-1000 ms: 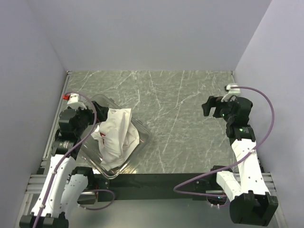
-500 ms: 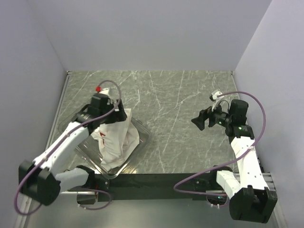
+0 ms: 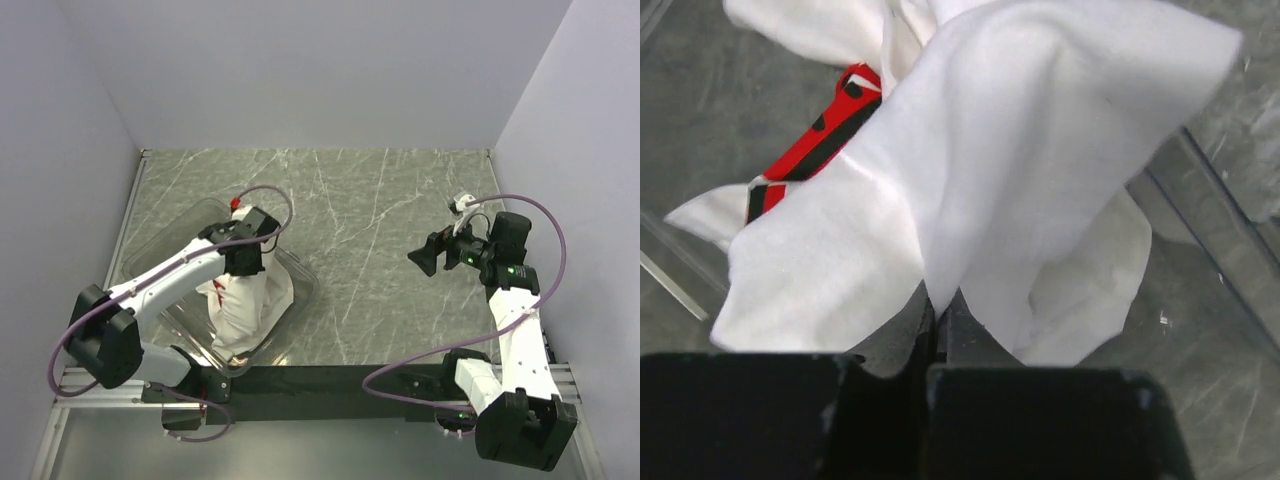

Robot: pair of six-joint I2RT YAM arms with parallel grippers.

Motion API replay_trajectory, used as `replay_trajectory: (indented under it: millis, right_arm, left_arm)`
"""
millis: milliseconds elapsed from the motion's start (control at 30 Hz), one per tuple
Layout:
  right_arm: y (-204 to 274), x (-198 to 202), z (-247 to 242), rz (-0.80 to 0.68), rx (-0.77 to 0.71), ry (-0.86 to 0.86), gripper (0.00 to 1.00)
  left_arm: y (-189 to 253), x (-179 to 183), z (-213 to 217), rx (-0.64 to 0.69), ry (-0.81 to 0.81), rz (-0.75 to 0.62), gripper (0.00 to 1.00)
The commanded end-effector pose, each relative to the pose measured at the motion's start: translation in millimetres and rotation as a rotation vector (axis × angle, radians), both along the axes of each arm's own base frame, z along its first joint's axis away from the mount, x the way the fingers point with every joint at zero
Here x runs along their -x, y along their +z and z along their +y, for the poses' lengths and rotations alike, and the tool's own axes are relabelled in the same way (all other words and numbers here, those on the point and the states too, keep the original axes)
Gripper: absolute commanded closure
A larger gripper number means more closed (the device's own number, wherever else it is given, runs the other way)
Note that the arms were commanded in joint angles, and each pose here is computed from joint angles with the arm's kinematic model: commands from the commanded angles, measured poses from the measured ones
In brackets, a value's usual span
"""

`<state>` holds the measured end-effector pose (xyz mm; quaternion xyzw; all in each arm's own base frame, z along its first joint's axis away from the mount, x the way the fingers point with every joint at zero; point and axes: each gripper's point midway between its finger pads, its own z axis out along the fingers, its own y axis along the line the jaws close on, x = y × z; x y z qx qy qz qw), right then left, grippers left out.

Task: Fold and stack the t-shirts
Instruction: Grab the tshirt from the pile

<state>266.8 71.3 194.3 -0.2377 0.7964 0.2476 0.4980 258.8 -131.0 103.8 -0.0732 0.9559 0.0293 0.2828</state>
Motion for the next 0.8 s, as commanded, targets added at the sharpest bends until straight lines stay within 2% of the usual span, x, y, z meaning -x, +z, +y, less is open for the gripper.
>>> replay_trajectory:
  millis: [0,67,100,167,200,267,300,333,367,433,533,667,767]
  right_arm:
    - [19,0,-1,-0.052,-0.015,0.019,0.01]
    - [20,0,-1,-0.055,-0.022,0.017,0.01]
    - [22,0,-1,-0.060,-0.022,0.015,0.01]
    - [22,0,-3,-0.059,-0.022,0.006,0.01]
    - [22,0,-3,-0.057,-0.024,0.005,0.01]
    - [22,-1,-6,-0.055,-0.028,-0.009,0.01]
    - [22,-1,-7,-0.056,-0.029,-0.013,0.02]
    - [22,-2,-8,-0.055,-0.030,-0.019,0.02]
    - [23,-2,-10,-0.055,-0.032,-0.026,0.02]
    - [23,-3,-11,-0.055,-0.035,-0.038,0.02]
    - [24,-4,-15,-0.059,-0.038,-0.058,0.02]
    - [25,-5,-21,-0.067,-0.039,-0.083,0.02]
    - [27,-4,-24,-0.070,-0.045,-0.090,0.02]
  left_arm:
    - [102,-37,-16,0.034,0.007,-0.242,1.00]
    - [170,-50,-34,0.138,-0.052,-0.374,1.00]
    - [245,-59,-48,0.272,-0.082,-0.526,1.00]
    - [320,-60,-70,0.434,-0.167,-0.673,1.00]
    - [397,-48,-87,0.613,-0.263,-0.818,1.00]
    - [448,-46,-110,0.753,-0.340,-0.898,1.00]
    - [500,-26,-113,0.862,-0.421,-0.986,1.00]
    - [527,-21,-118,0.930,-0.457,-1.045,1.00]
    - [535,-28,-132,0.990,-0.471,-1.043,1.00]
    - [581,-10,-135,1.118,-0.547,-1.154,1.00]
    - [602,-11,-136,1.209,-0.534,-1.222,0.99]
    - [600,-20,-146,1.257,-0.541,-1.219,0.99]
    - [568,-42,-162,1.212,-0.510,-1.129,0.99]
